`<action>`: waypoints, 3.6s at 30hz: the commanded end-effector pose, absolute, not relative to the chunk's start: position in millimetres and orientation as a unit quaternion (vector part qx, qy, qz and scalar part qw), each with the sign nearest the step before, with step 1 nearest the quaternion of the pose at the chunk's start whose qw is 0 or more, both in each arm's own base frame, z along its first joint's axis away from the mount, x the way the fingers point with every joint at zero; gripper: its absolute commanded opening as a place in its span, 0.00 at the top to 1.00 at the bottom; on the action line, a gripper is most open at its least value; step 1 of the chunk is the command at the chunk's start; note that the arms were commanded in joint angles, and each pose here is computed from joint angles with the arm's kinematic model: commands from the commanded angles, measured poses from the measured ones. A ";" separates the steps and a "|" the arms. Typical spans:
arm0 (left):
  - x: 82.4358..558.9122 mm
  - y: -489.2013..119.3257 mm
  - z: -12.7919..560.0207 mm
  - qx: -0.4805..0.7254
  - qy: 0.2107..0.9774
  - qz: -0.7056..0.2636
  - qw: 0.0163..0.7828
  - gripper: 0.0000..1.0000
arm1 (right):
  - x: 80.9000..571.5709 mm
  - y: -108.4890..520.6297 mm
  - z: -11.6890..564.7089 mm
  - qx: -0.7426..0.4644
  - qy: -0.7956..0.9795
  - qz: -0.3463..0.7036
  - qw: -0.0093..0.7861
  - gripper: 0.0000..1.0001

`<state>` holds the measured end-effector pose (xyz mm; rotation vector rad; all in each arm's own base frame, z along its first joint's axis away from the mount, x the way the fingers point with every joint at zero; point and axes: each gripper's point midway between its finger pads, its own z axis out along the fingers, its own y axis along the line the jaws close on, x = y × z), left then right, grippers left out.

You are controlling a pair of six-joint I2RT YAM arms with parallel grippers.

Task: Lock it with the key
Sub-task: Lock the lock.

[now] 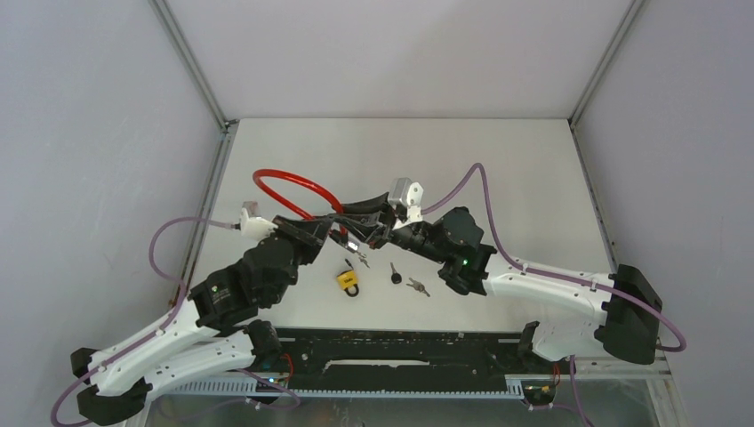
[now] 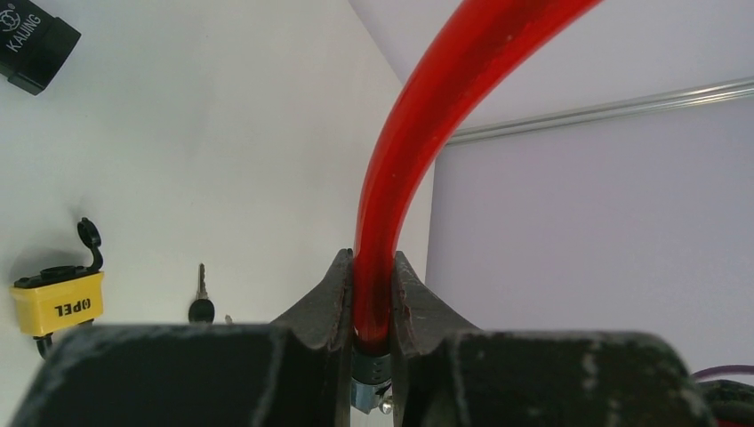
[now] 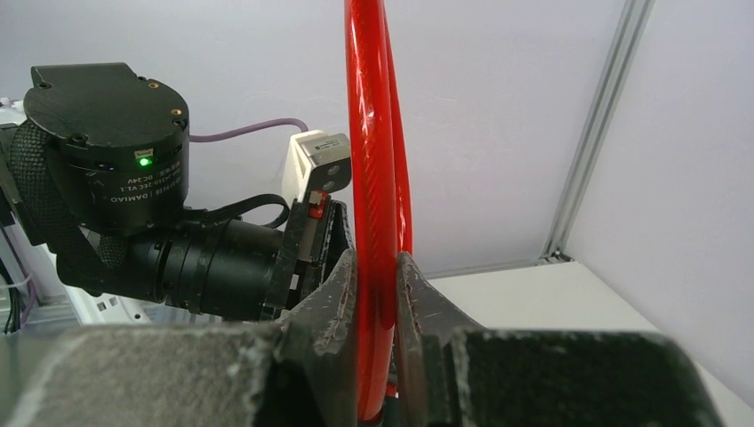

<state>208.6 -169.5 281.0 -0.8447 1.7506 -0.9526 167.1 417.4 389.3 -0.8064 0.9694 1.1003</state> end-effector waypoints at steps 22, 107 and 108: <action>205.6 -178.6 286.8 -0.357 0.693 -0.435 0.451 1.00 | 159.4 407.6 412.5 -0.352 0.388 0.517 0.677 1.00; 189.6 -186.5 340.0 -0.332 0.568 -0.611 0.440 1.00 | 153.3 355.2 418.9 -0.259 0.382 0.516 0.722 1.00; 189.5 -186.1 340.6 -0.333 0.568 -0.611 0.440 1.00 | 153.0 355.2 416.2 -0.261 0.384 0.513 0.722 1.00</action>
